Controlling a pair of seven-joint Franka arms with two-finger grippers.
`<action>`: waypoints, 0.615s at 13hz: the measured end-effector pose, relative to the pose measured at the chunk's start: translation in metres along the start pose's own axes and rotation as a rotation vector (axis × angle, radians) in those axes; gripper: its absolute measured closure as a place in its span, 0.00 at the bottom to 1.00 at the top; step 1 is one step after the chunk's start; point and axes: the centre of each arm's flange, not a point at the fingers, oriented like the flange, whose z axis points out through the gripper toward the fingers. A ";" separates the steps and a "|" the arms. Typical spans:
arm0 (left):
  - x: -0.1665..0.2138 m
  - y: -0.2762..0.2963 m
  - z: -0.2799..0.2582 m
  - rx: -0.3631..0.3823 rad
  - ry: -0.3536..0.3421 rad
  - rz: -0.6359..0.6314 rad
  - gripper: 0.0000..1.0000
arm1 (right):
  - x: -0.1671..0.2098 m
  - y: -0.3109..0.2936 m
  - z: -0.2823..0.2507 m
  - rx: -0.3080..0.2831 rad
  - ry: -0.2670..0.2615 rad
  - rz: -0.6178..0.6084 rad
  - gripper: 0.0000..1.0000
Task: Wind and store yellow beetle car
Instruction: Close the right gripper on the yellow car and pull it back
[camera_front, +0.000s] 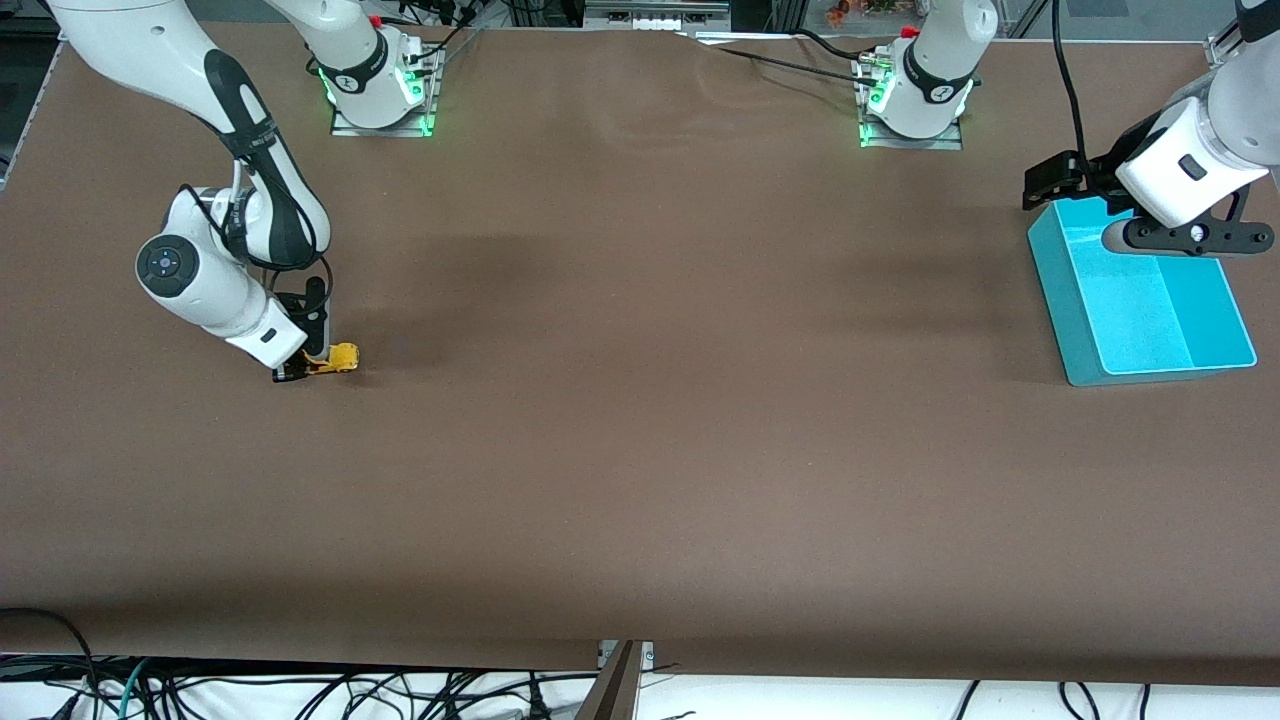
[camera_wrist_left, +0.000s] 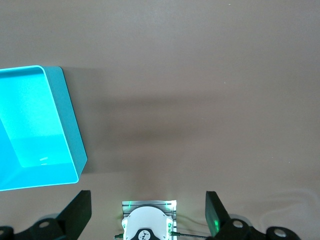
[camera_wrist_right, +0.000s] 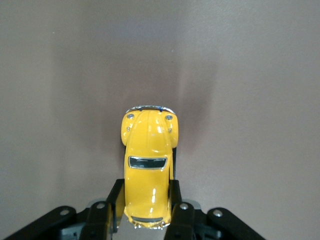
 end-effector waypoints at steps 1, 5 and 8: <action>0.000 0.000 0.000 0.000 0.000 0.000 0.00 | 0.000 -0.001 0.001 0.002 0.000 0.003 0.61; 0.000 0.000 0.000 0.000 0.001 0.000 0.00 | 0.003 -0.001 0.001 0.003 0.002 0.019 0.61; 0.000 0.001 0.000 0.000 0.000 0.000 0.00 | 0.025 0.002 0.000 -0.001 0.015 0.035 0.61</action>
